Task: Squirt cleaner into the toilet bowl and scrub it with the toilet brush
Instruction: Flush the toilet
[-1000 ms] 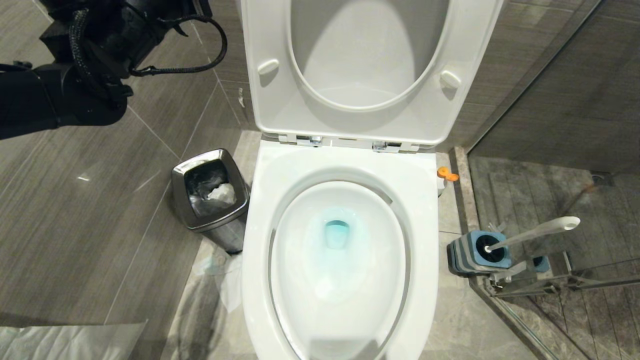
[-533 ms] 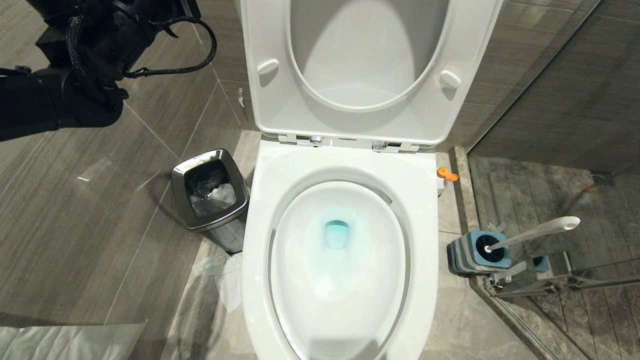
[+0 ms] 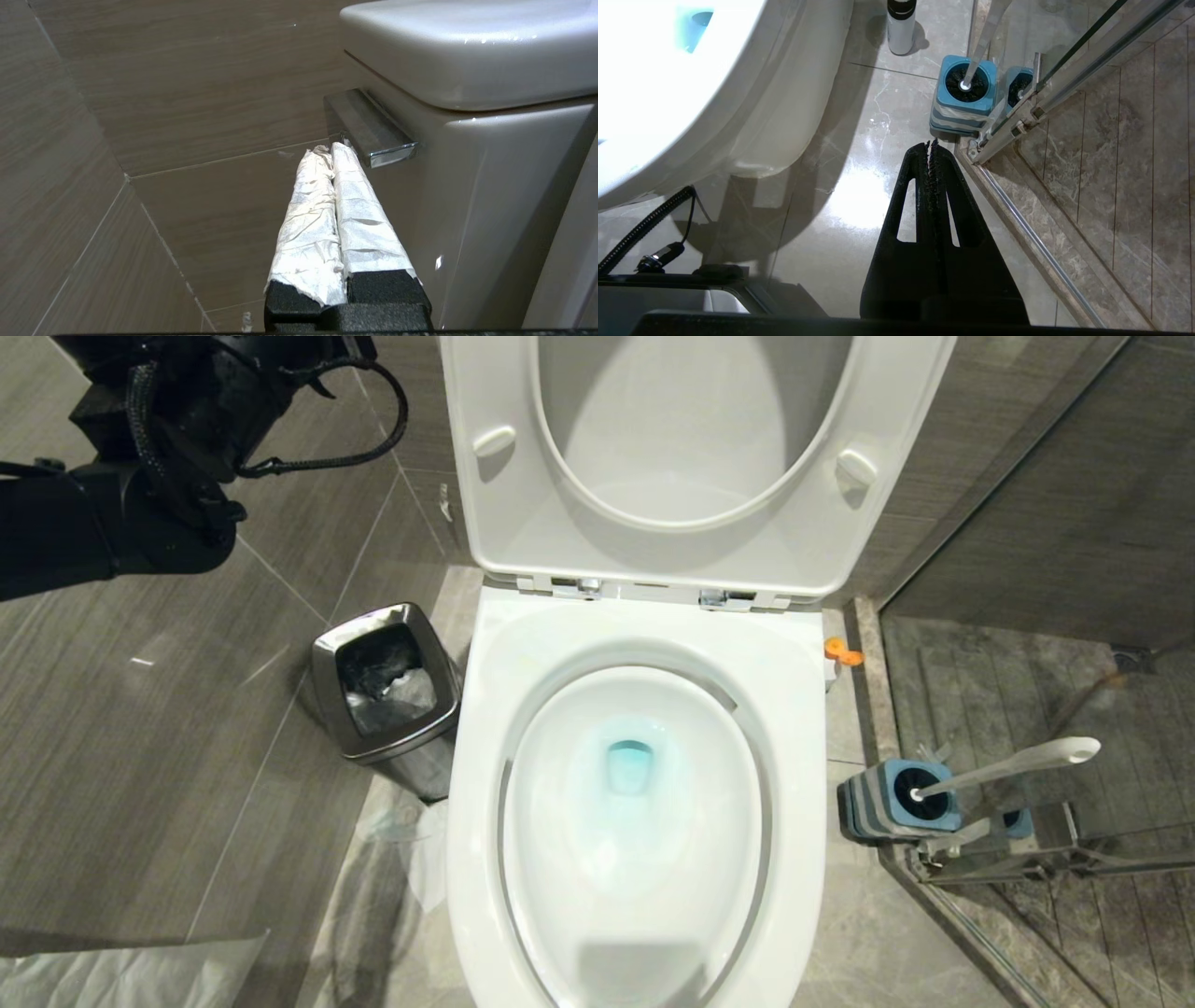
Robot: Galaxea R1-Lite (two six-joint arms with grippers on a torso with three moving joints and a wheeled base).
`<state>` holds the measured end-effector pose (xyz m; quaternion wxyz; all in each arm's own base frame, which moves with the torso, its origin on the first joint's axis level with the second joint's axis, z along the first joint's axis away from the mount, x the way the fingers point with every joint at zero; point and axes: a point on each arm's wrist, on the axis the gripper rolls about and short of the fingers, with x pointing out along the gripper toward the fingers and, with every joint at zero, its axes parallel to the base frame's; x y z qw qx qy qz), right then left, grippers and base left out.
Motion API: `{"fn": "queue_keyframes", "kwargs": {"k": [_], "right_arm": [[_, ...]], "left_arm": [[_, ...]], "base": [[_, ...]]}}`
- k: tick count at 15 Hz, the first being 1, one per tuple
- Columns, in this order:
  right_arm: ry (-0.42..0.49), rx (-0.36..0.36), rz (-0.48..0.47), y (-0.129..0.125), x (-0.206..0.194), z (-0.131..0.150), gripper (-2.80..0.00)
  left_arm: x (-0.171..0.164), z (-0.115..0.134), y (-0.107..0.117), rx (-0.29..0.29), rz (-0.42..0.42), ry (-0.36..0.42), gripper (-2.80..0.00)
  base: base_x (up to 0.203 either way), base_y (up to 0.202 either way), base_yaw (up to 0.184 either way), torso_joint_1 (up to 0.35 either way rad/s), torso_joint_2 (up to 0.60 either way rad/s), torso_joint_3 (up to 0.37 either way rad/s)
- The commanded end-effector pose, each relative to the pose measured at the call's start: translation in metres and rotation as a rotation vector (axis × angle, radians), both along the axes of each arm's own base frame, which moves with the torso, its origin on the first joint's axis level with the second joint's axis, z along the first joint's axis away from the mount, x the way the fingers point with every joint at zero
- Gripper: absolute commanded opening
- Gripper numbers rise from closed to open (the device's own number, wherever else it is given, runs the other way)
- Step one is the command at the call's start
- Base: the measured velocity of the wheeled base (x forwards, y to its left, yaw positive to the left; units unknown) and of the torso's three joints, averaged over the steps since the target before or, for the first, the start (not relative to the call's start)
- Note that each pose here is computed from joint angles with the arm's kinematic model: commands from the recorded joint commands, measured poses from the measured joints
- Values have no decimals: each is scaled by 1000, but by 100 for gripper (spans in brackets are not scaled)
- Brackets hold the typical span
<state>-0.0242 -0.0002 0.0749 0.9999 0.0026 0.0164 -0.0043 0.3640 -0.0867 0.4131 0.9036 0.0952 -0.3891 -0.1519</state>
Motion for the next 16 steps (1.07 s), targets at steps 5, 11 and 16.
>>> {"fn": "queue_keyframes", "kwargs": {"k": [5, 11, 16], "right_arm": [[1, 1, -1, 0, 0, 0, -280], [1, 1, -1, 0, 0, 0, -280], [1, 1, -1, 0, 0, 0, -280]], "left_arm": [[-27, 22, -5, -29, -36, -119, -280], [-15, 11, -13, -49, -74, -93, -280], [9, -11, -14, -43, -75, -24, -280]], "base": [[0, 0, 0, 1, 1, -16], [0, 0, 0, 0, 0, 0], [0, 0, 0, 0, 0, 0]]}}
